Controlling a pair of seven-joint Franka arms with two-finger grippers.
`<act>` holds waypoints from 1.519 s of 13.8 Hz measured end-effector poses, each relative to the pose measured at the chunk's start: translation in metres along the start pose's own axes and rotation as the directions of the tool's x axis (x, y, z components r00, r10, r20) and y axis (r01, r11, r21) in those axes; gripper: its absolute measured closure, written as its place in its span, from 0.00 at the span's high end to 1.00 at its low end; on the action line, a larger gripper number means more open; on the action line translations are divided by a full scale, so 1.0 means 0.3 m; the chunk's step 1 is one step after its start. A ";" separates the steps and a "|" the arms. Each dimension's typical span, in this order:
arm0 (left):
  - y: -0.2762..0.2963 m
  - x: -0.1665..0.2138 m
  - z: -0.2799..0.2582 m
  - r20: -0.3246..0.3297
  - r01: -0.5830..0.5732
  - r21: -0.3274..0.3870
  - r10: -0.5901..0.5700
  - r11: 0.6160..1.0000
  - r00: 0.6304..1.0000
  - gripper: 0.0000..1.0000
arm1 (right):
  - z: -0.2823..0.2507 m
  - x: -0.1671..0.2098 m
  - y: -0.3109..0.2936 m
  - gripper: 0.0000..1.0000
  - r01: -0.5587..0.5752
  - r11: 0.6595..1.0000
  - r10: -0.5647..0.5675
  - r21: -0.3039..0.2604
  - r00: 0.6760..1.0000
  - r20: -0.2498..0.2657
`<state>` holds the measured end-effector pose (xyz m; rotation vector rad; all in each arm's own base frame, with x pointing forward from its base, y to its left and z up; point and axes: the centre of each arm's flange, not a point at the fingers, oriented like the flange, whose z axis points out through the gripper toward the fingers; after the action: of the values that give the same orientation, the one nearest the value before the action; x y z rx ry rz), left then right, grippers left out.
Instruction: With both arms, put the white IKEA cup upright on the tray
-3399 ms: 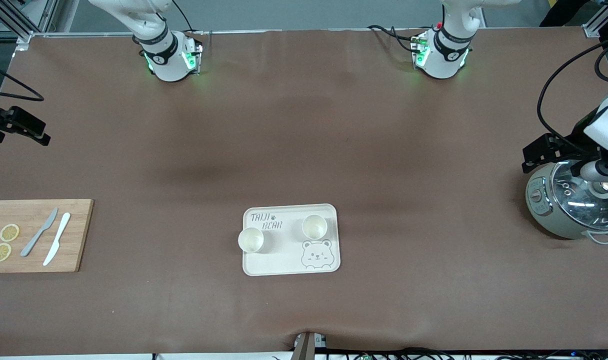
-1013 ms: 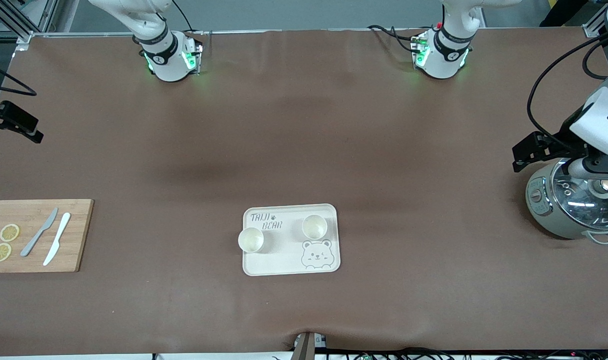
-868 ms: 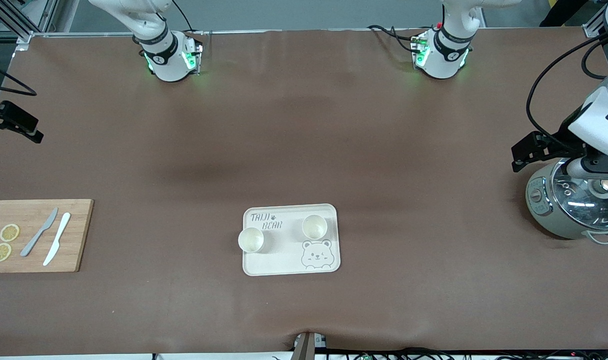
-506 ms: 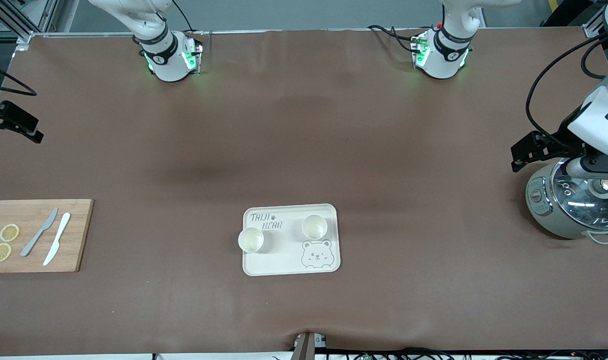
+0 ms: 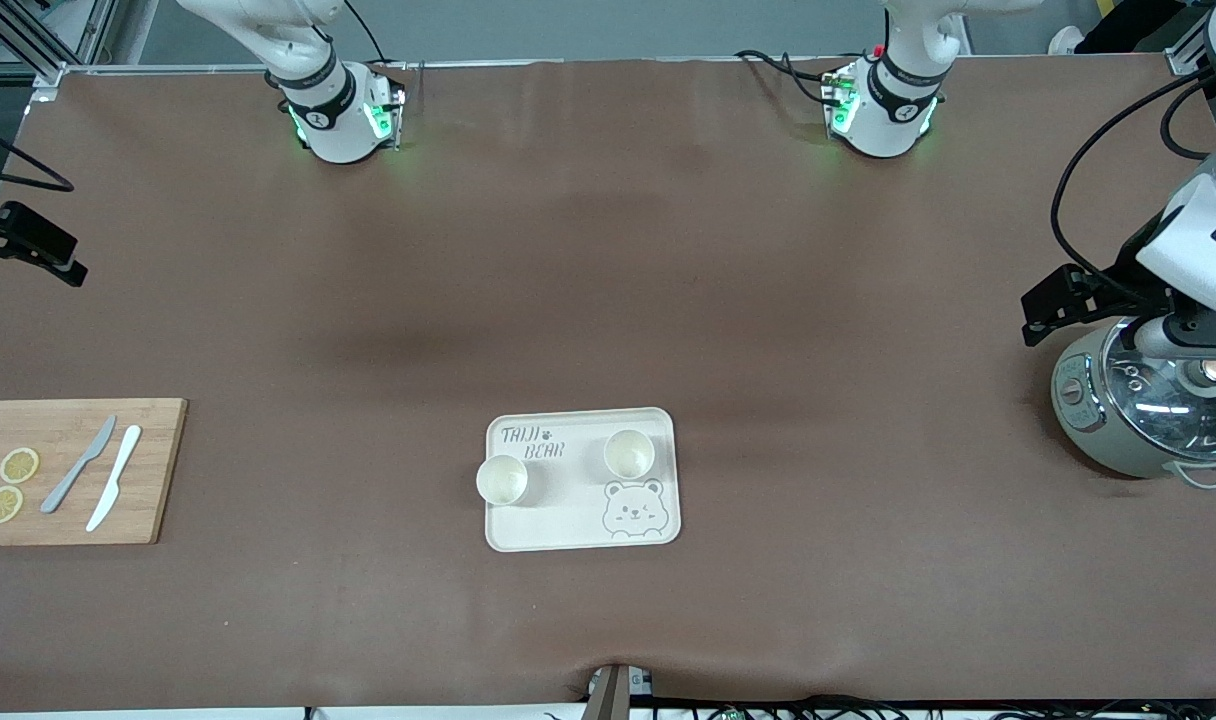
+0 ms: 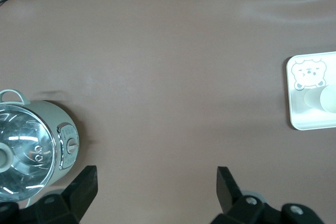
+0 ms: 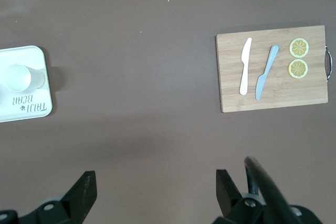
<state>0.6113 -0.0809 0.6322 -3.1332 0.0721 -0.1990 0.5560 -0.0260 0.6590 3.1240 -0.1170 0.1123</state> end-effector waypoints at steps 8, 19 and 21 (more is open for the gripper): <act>0.061 -0.006 -0.002 0.000 0.013 -0.006 -0.013 1.000 1.000 1.00 | 0.000 0.000 -0.003 1.00 0.001 1.000 -0.001 0.000 1.000 0.000; 0.067 -0.005 -0.021 -0.015 0.010 -0.010 -0.010 1.000 1.000 1.00 | 0.000 0.000 -0.006 1.00 0.003 1.000 -0.003 0.000 1.000 0.000; 0.067 -0.005 -0.021 -0.015 0.010 -0.010 -0.010 1.000 1.000 1.00 | 0.000 0.000 -0.006 1.00 0.003 1.000 -0.003 0.000 1.000 0.000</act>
<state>0.6081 -0.1009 0.6381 -3.1423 0.0579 -0.2235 0.5561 -0.0243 0.6590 3.1243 -0.1122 0.1121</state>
